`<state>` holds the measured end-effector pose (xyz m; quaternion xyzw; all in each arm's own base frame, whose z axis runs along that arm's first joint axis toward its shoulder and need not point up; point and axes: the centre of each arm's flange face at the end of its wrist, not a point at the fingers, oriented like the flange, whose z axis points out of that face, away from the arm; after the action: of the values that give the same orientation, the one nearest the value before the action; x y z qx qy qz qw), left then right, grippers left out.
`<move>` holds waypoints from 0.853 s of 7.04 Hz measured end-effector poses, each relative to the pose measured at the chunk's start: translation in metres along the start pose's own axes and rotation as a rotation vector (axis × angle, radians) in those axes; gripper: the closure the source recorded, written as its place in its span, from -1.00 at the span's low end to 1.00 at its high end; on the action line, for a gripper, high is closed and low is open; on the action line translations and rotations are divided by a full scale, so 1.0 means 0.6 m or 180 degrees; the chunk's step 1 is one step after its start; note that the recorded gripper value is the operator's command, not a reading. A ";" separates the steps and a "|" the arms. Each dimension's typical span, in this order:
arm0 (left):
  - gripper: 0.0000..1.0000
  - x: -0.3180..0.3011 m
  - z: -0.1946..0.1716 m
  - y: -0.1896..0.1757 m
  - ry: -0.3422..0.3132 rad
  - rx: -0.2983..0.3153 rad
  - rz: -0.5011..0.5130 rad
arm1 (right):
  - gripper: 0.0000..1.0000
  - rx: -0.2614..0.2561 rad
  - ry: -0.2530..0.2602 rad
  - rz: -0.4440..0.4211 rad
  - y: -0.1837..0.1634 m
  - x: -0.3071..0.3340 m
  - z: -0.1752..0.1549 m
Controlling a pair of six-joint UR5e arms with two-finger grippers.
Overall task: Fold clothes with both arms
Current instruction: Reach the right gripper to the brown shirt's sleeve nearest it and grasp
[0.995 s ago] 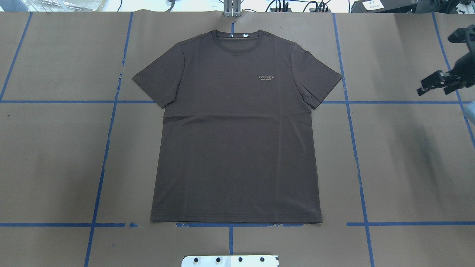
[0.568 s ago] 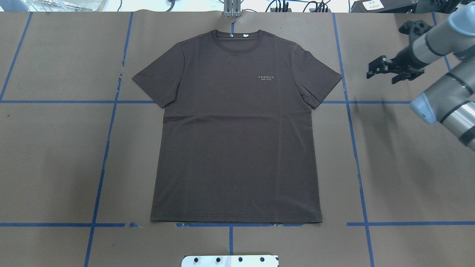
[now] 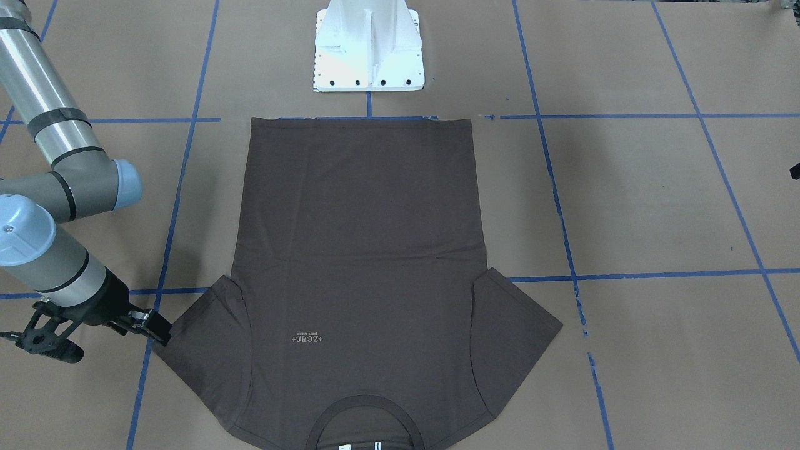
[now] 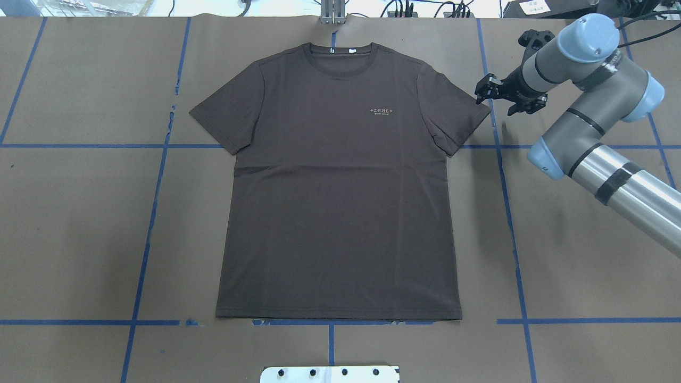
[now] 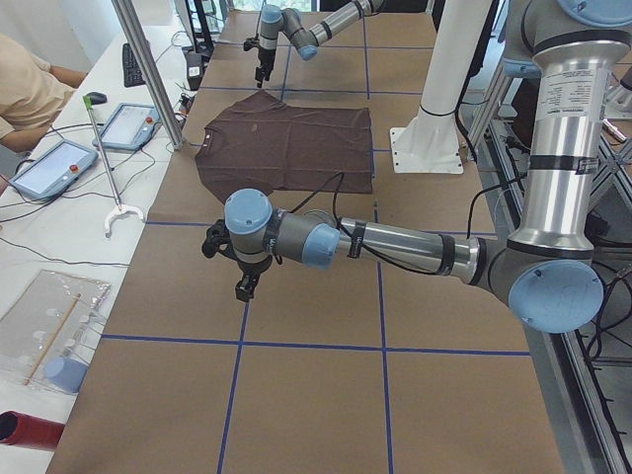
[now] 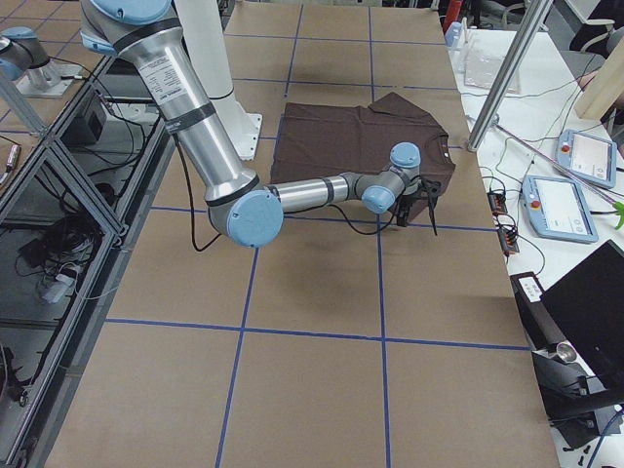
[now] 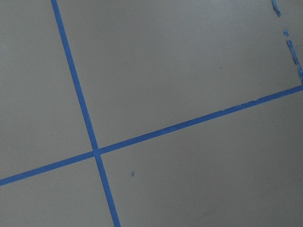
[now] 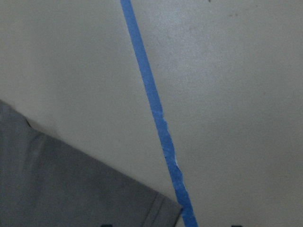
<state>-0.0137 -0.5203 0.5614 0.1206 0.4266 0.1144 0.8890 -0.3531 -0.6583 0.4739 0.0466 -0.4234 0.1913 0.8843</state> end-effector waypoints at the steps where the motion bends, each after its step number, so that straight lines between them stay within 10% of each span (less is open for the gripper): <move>1: -1.00 -0.001 0.001 0.001 0.0003 -0.0003 -0.0002 | -0.51 0.0045 0.0046 0.0005 0.000 -0.013 0.014; 3: -1.00 -0.002 0.002 0.006 0.0006 -0.0012 -0.0011 | -0.39 0.0092 0.0101 -0.0005 0.005 -0.020 0.029; 6: -1.00 -0.002 0.005 0.012 0.0069 -0.0022 -0.0028 | 1.00 0.0096 0.0129 0.0000 0.007 -0.016 0.034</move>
<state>-0.0128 -0.5145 0.5662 0.1144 0.4364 0.1132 0.8852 -0.3751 -0.6624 0.4795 0.0560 -0.4025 0.1986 0.8919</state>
